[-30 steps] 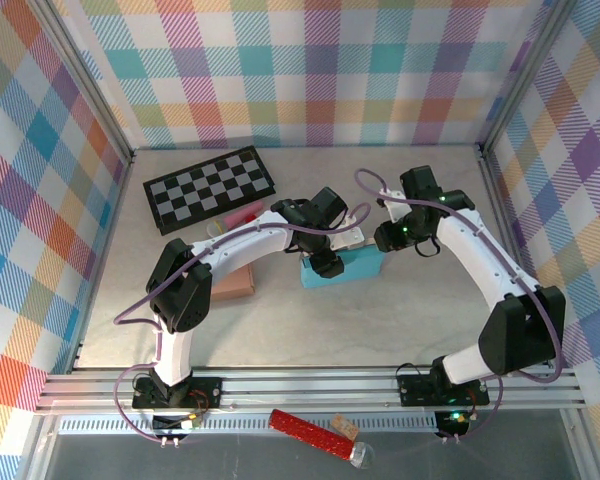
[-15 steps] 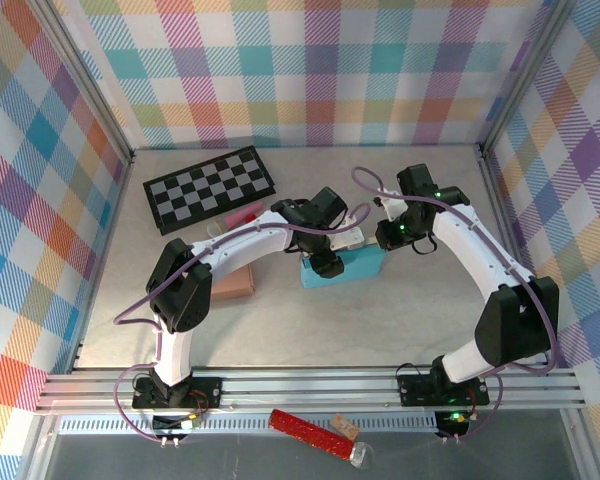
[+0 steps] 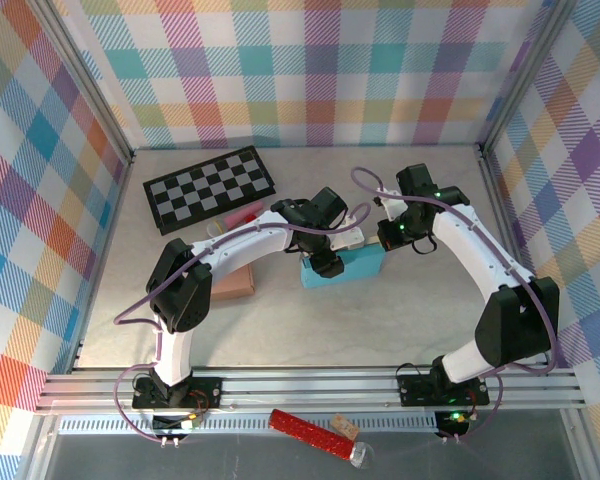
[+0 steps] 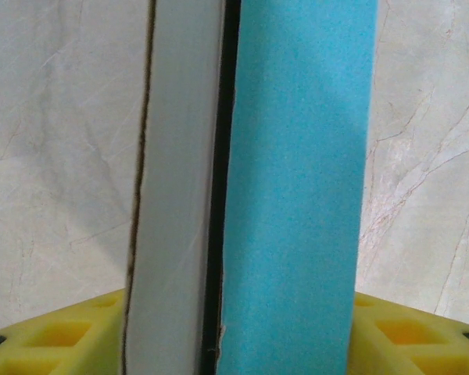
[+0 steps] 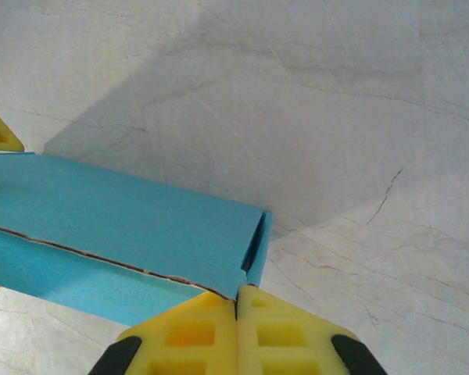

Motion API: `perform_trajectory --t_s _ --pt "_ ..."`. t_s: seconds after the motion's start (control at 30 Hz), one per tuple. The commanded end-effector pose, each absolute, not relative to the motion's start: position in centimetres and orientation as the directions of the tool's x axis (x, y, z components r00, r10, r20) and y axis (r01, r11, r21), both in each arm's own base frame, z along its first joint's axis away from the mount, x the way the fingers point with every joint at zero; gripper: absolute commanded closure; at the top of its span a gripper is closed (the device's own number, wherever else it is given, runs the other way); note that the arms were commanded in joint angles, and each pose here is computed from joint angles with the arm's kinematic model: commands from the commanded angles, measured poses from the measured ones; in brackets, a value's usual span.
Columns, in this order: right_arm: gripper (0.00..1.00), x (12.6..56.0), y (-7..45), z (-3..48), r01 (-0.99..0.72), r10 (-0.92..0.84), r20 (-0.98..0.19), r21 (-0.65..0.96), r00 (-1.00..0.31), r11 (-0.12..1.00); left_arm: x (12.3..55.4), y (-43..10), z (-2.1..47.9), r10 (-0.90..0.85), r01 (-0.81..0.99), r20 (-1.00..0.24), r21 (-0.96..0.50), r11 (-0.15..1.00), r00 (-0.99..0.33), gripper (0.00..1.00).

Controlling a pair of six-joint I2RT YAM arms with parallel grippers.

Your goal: Fold the paper box

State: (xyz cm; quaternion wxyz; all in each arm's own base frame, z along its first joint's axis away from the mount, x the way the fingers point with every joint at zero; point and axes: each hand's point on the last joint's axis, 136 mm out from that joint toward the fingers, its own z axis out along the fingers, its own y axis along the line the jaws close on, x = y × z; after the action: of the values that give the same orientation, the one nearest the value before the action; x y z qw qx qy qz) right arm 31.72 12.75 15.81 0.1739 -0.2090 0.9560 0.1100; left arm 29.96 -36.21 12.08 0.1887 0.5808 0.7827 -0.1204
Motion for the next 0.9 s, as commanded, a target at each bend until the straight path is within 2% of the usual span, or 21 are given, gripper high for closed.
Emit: perform_trajectory --t_s 0.0,0.4,0.87 --pt "1.0 31.6 12.4 17.1 -0.432 -0.349 -0.414 0.121 -0.84 0.894 29.7 -35.7 12.6 0.865 0.956 -0.427 0.009 0.294 -0.262 0.44" --pt "1.0 30.0 11.8 15.4 -0.408 -0.333 -0.412 0.107 -0.848 0.907 29.8 -35.8 12.5 0.861 0.951 -0.426 0.006 0.31 -0.278 0.48" --pt "1.0 29.6 12.3 16.4 -0.277 -0.175 -0.431 0.187 -0.885 0.942 30.0 -36.0 12.6 0.849 0.94 -0.428 -0.006 0.34 -0.31 0.52"
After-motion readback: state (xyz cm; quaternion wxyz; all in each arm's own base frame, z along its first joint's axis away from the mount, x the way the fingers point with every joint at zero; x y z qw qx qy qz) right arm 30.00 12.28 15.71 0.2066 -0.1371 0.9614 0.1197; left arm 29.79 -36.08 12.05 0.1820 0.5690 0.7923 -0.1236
